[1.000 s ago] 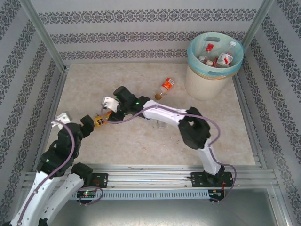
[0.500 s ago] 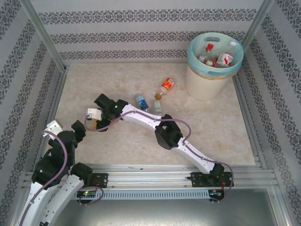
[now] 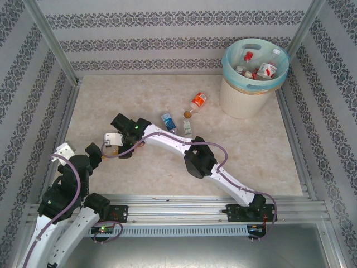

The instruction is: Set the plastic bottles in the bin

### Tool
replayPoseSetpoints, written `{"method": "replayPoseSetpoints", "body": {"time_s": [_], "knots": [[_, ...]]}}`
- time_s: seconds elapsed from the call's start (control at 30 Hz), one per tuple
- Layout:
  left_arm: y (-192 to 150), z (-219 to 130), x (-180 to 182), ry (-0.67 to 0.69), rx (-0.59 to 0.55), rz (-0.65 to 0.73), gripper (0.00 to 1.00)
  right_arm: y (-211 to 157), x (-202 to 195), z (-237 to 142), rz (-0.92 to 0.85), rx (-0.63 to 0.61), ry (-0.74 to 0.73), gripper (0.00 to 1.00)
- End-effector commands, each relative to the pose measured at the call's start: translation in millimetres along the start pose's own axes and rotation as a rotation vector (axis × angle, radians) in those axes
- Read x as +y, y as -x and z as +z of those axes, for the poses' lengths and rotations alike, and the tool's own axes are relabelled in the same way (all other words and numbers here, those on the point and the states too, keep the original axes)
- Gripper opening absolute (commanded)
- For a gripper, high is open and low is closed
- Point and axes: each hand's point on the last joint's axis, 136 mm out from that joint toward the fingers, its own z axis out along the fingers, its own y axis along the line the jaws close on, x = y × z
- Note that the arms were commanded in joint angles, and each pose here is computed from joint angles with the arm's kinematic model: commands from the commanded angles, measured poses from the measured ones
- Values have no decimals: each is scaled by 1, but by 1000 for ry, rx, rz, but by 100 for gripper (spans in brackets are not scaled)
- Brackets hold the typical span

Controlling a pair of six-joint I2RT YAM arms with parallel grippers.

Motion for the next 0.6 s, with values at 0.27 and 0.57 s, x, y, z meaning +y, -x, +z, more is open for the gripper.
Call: {"method": "replayPoseSetpoints", "body": {"time_s": [0.27, 0.57], "knots": [[1, 3, -8, -17, 9, 6, 90, -44, 6, -19, 3, 199, -22, 51], [1, 5, -11, -21, 9, 8, 90, -27, -4, -72, 217, 15, -39, 41]]}}
